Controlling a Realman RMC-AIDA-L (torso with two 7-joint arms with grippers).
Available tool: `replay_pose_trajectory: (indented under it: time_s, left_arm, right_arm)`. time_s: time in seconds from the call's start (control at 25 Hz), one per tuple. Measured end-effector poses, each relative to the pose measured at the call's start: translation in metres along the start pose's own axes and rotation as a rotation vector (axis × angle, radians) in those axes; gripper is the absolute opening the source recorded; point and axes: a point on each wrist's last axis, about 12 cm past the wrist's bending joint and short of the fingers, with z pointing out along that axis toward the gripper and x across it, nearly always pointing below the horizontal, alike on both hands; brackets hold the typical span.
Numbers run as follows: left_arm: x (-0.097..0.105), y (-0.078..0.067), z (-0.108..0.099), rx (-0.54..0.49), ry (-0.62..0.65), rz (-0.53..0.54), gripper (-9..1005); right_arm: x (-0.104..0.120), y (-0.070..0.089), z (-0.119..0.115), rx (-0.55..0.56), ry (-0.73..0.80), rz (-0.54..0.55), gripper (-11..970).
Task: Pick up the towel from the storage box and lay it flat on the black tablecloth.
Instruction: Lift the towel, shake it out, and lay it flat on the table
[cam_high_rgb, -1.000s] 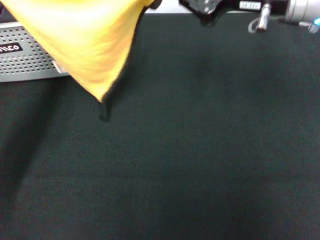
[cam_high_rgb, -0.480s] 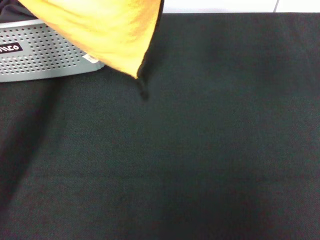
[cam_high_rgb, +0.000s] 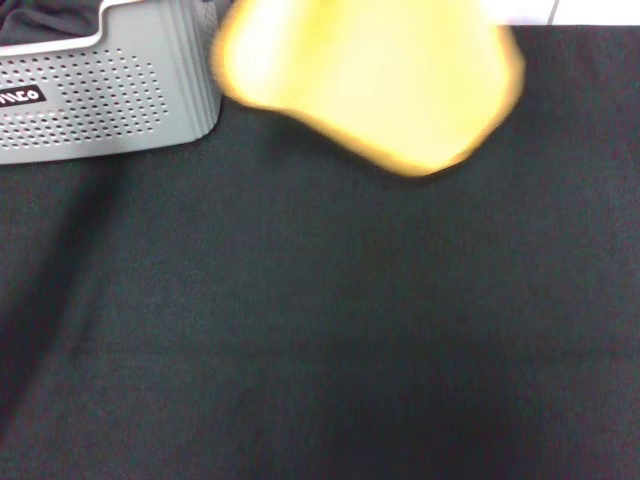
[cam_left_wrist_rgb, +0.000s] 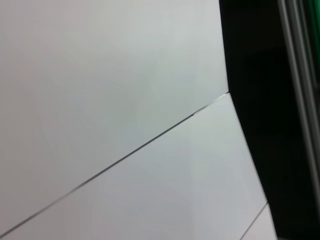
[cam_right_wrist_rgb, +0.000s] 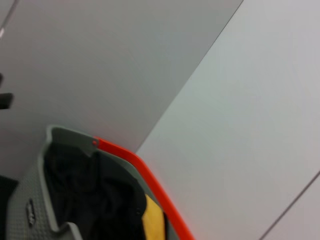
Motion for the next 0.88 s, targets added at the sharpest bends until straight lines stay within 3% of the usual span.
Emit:
replay_pose_trajectory:
  time_s: [0.08, 0.2, 0.64, 0.88]
  left_arm:
    - [0.002, -0.001, -0.005, -0.009, 0.025, 0.027, 294]
    - [0.009, -0.001, -0.005, -0.015, 0.079, 0.049, 304]
    - [0.067, 0.022, 0.041, 0.041, 0.518, 0.102, 303]
    - [0.073, 0.023, 0.044, 0.054, 0.559, 0.114, 323]
  right_arm:
    - [-0.006, -0.005, -0.001, 0.015, 0.014, -0.035, 17]
    - [-0.015, -0.011, 0.000, 0.031, 0.035, -0.065, 18]
    - [-0.033, -0.012, 0.014, 0.031, 0.060, -0.123, 20]
    - [-0.037, -0.014, 0.028, 0.034, 0.053, -0.129, 21]
